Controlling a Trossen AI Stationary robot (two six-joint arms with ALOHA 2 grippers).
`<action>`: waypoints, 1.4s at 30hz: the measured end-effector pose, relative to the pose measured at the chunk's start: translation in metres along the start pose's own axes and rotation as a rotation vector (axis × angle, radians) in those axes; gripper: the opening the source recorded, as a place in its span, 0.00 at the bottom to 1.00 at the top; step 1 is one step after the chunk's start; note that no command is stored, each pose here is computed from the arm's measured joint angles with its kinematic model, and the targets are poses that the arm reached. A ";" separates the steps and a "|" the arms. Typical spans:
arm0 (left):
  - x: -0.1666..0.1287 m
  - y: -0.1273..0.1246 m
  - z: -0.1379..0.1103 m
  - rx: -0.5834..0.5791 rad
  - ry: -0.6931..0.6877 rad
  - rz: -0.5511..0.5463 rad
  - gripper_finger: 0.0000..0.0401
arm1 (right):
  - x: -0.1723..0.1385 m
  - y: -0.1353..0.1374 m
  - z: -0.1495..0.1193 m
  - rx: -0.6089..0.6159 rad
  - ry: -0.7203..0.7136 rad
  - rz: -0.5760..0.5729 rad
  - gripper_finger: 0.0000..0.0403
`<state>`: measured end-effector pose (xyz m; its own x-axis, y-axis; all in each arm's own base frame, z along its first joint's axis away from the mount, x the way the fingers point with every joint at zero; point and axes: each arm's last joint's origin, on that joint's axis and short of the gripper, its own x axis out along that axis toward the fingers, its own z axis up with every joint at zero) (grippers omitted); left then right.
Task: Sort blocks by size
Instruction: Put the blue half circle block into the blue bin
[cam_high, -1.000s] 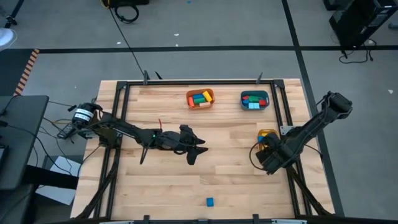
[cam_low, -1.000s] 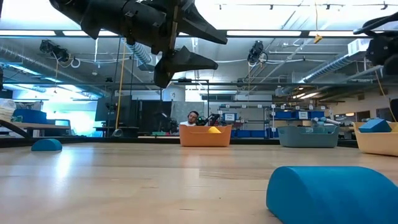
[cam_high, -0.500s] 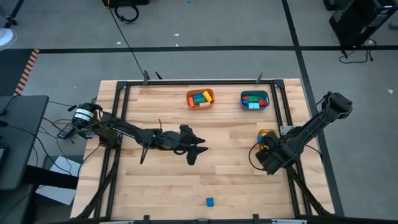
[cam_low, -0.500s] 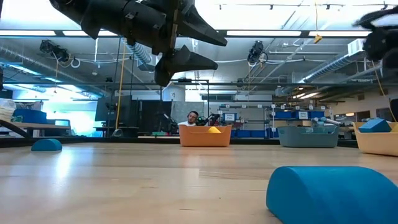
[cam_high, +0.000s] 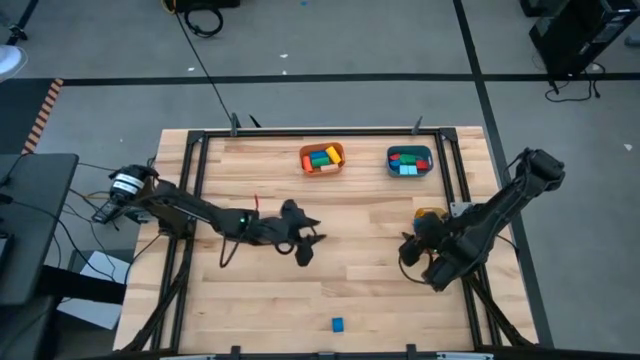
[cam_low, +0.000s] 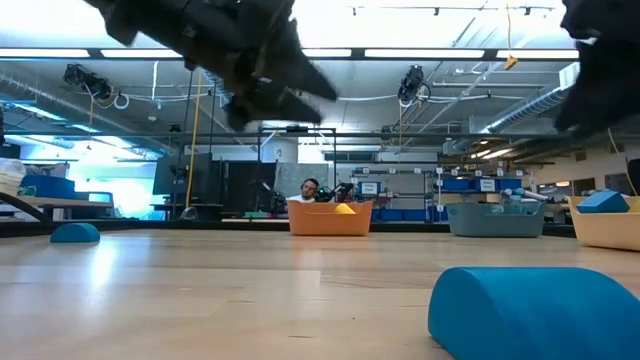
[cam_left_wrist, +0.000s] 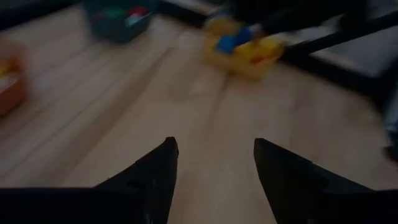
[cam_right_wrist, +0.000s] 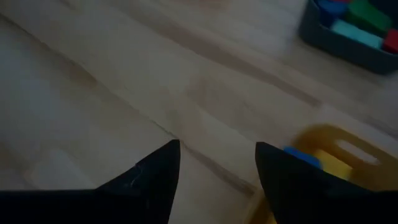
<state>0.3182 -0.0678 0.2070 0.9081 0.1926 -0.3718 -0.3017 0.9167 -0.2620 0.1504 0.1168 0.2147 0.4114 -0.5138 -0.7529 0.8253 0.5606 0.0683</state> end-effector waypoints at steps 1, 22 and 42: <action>-0.003 0.002 0.001 -0.009 0.030 0.037 0.54 | 0.001 0.003 0.000 0.011 -0.024 0.015 0.55; -0.100 0.013 -0.031 -0.107 0.419 0.561 0.52 | 0.035 0.033 -0.017 -0.066 -0.179 -0.022 0.55; -0.118 0.012 -0.047 0.157 0.787 0.473 0.52 | 0.037 0.034 -0.014 -0.049 -0.184 -0.030 0.55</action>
<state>0.1932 -0.0957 0.2059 0.2253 0.3181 -0.9209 -0.4949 0.8515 0.1731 0.1881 0.1255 0.1796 0.4545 -0.6381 -0.6216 0.8200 0.5723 0.0121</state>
